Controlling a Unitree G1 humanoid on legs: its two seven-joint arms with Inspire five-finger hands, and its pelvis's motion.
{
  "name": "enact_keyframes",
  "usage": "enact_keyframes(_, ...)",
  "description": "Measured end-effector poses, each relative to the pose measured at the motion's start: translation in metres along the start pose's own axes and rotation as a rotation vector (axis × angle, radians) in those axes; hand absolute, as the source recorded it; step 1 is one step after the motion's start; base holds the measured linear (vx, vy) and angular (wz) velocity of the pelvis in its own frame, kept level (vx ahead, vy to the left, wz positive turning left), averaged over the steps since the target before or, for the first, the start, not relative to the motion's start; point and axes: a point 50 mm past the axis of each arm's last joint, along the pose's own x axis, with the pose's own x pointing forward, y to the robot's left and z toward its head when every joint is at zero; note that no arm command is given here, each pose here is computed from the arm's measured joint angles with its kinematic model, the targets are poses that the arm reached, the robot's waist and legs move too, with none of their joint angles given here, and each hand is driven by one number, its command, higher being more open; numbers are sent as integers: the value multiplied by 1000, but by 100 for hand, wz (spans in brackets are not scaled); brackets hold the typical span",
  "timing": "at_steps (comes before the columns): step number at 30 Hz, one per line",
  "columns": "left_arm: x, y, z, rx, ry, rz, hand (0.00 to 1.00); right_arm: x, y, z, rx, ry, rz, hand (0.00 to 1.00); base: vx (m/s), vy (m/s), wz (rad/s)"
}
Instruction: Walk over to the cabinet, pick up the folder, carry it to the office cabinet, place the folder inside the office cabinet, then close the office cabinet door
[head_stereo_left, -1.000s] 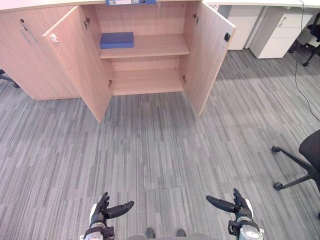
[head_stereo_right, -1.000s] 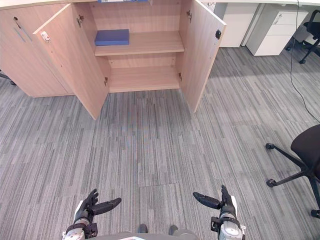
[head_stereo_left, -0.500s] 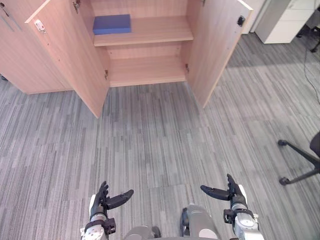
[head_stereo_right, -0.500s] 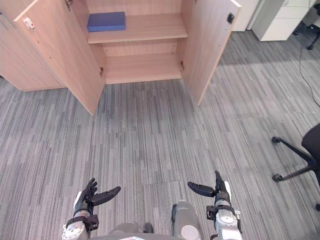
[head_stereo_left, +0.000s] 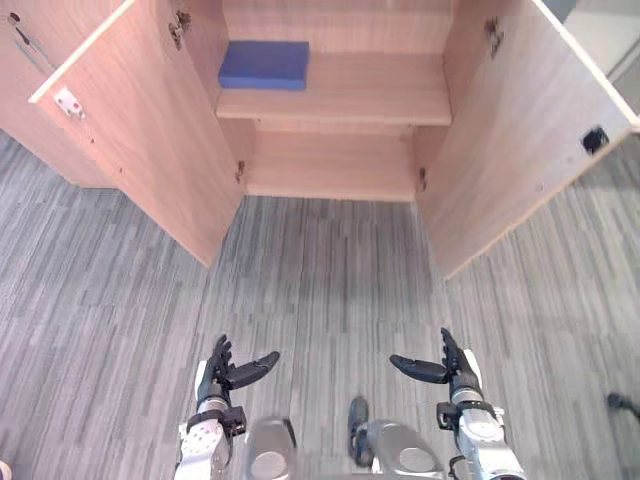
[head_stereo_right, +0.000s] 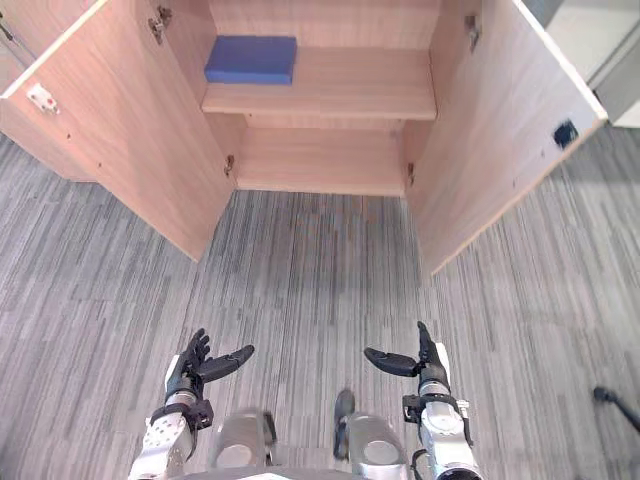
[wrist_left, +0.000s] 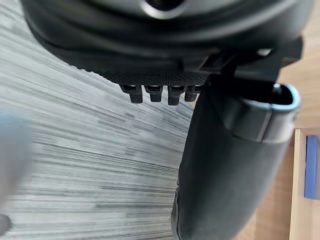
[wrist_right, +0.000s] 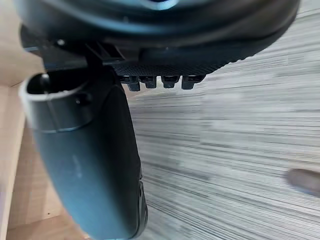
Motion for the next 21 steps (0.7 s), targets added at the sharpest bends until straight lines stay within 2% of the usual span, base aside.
enact_keyframes(4, -7, 5, -15, 5, 56, 15, 100, 2, -9, -10, 20, 52, -52, 100, 620, 146, -58)
enact_keyframes(7, -1, 4, -5, 14, 29, 12, 100, 1, -7, -14, 22, 74, -50, 100, 627, 232, -10)
enact_keyframes(11, -5, 11, -10, 46, 46, 21, 100, -3, 6, -21, 41, 98, -15, 100, 627, 191, -30)
enact_keyframes(17, -3, 18, -7, 65, 40, 43, 100, -3, 25, -19, 5, 92, 70, 100, 451, -56, 7)
enact_keyframes(19, -5, 23, -9, 79, 47, 50, 100, -10, 22, -30, -1, 126, 62, 100, 454, -143, 24)
enact_keyframes(21, -5, 11, -21, 48, 101, 36, 100, -8, 10, -34, -36, 150, 40, 100, 493, -137, -1)
